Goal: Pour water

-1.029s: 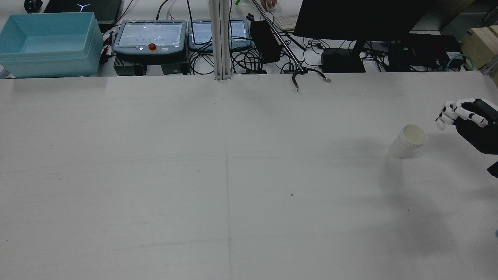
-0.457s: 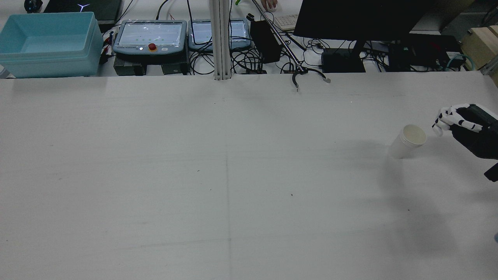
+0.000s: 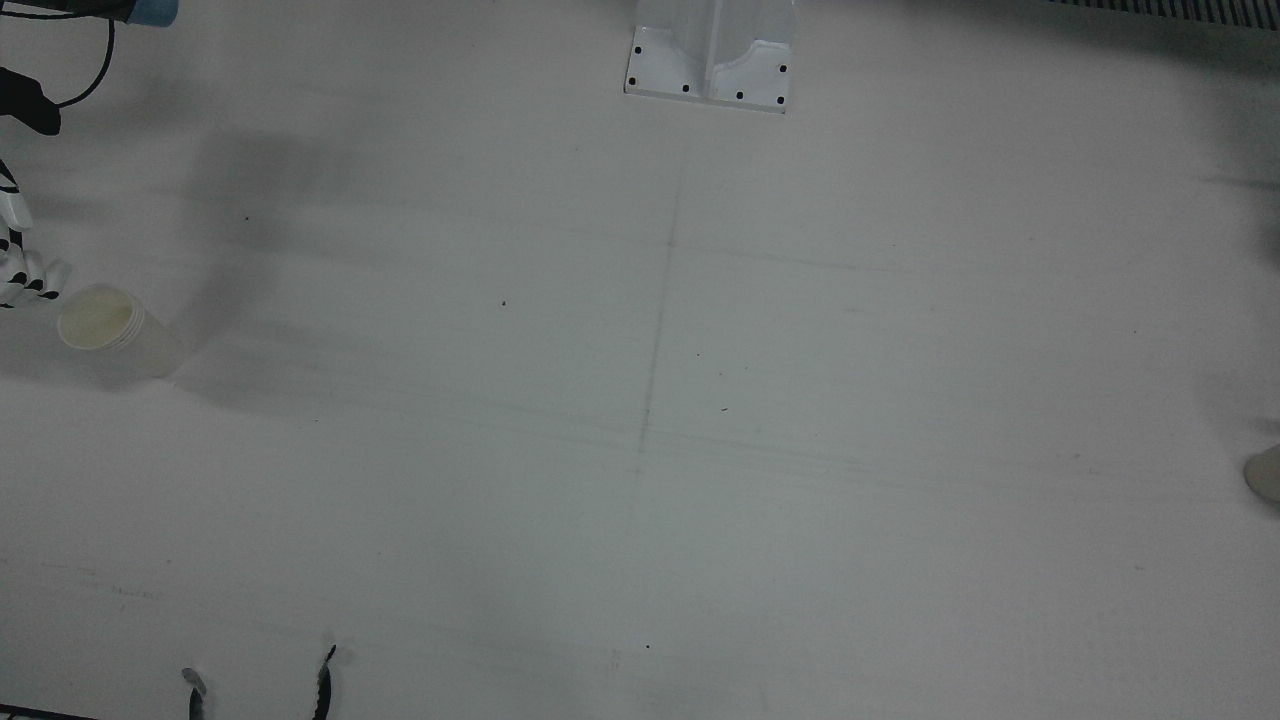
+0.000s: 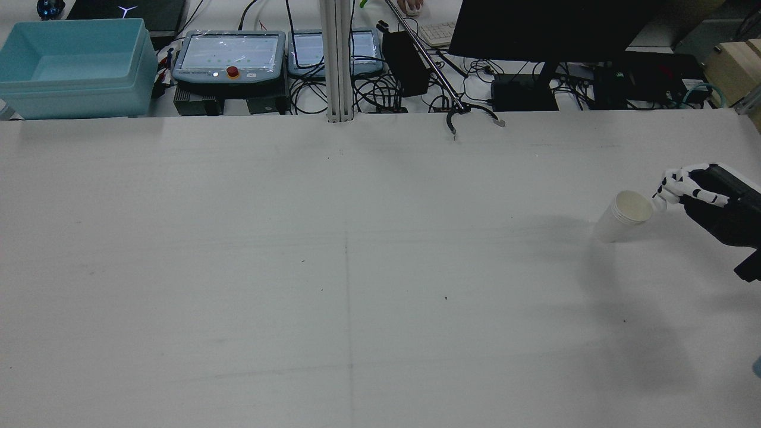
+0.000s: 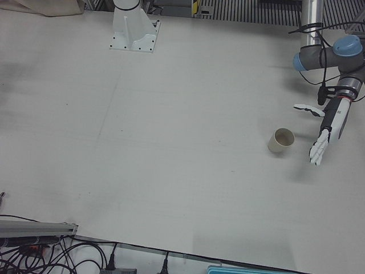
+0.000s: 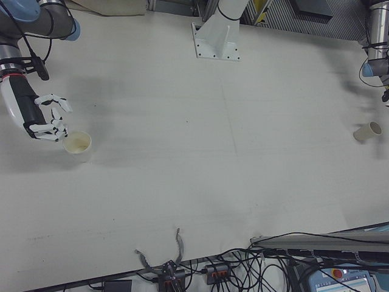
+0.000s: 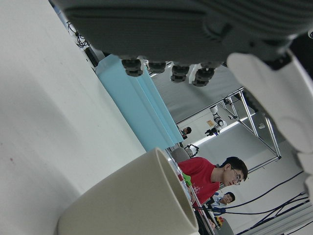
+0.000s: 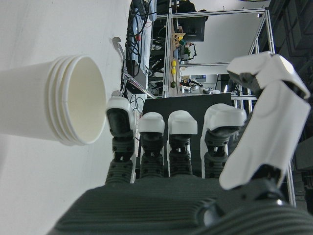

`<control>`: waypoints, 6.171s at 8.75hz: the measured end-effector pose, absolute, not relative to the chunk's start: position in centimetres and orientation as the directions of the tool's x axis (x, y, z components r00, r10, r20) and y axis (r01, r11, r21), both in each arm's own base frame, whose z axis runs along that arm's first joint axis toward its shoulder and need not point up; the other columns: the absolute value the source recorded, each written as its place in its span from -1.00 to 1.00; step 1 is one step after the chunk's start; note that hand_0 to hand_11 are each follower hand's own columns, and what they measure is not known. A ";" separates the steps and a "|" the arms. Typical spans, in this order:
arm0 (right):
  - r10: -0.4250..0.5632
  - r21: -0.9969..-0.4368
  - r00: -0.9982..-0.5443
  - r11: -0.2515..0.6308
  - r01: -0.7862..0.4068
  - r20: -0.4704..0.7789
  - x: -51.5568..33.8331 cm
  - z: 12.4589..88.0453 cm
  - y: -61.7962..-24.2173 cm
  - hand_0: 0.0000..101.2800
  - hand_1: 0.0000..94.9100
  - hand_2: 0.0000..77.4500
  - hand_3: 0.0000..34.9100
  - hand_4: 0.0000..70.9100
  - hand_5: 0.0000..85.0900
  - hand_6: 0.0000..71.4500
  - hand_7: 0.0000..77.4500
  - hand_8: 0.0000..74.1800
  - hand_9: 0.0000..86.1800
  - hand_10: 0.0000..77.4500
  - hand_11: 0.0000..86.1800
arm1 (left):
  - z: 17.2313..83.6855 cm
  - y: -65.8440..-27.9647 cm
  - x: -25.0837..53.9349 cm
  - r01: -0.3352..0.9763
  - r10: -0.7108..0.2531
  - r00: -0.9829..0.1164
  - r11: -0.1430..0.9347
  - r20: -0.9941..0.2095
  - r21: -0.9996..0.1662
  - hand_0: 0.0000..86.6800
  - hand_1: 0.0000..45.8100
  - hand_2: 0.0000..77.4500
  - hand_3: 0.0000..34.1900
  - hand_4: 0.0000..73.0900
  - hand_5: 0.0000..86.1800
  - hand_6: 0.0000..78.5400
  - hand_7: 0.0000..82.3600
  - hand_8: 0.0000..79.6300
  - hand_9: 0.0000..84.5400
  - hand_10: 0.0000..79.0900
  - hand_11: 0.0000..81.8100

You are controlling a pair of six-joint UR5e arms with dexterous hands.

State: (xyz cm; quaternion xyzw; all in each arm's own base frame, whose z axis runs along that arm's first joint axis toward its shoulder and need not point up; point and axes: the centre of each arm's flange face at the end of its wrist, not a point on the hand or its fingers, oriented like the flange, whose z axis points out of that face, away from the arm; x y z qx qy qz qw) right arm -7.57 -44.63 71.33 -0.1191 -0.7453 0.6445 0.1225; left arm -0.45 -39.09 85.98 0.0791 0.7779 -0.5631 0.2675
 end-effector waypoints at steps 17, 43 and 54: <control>0.346 -0.993 -0.937 0.115 0.004 0.036 -6.2 72.6 -42.3 -0.04 -0.74 -0.10 -1.00 0.52 0.09 0.53 0.61 0.34 0.53 0.06 0.34 | 85.3 -42.0 5.2 0.562 -0.184 -0.697 0.458 -0.693 -0.688 0.03 -0.60 -0.62 -1.00 -0.61 -0.96 -0.85 -0.76 -0.93 -0.97 -0.93 -0.88; 0.344 -0.996 -0.938 0.087 -0.009 0.038 -5.6 74.0 -41.3 -0.05 -0.78 -0.20 -1.00 0.38 -0.01 0.47 0.51 0.28 0.48 0.04 0.33 | 85.5 -43.5 5.9 0.541 -0.215 -0.715 0.432 -0.665 -0.722 0.02 -0.21 -0.66 -1.00 -0.61 -0.94 -0.81 -0.72 -0.93 -0.97 -0.90 -0.85; 0.345 -0.996 -0.938 0.083 -0.012 0.040 -5.5 74.2 -41.1 -0.06 -0.78 -0.21 -1.00 0.28 -0.05 0.42 0.48 0.28 0.47 0.04 0.33 | 85.7 -44.0 6.0 0.534 -0.221 -0.721 0.427 -0.656 -0.730 0.18 -0.67 -0.45 -1.00 0.45 -0.27 -0.61 -0.62 -0.77 -0.82 -0.86 -0.80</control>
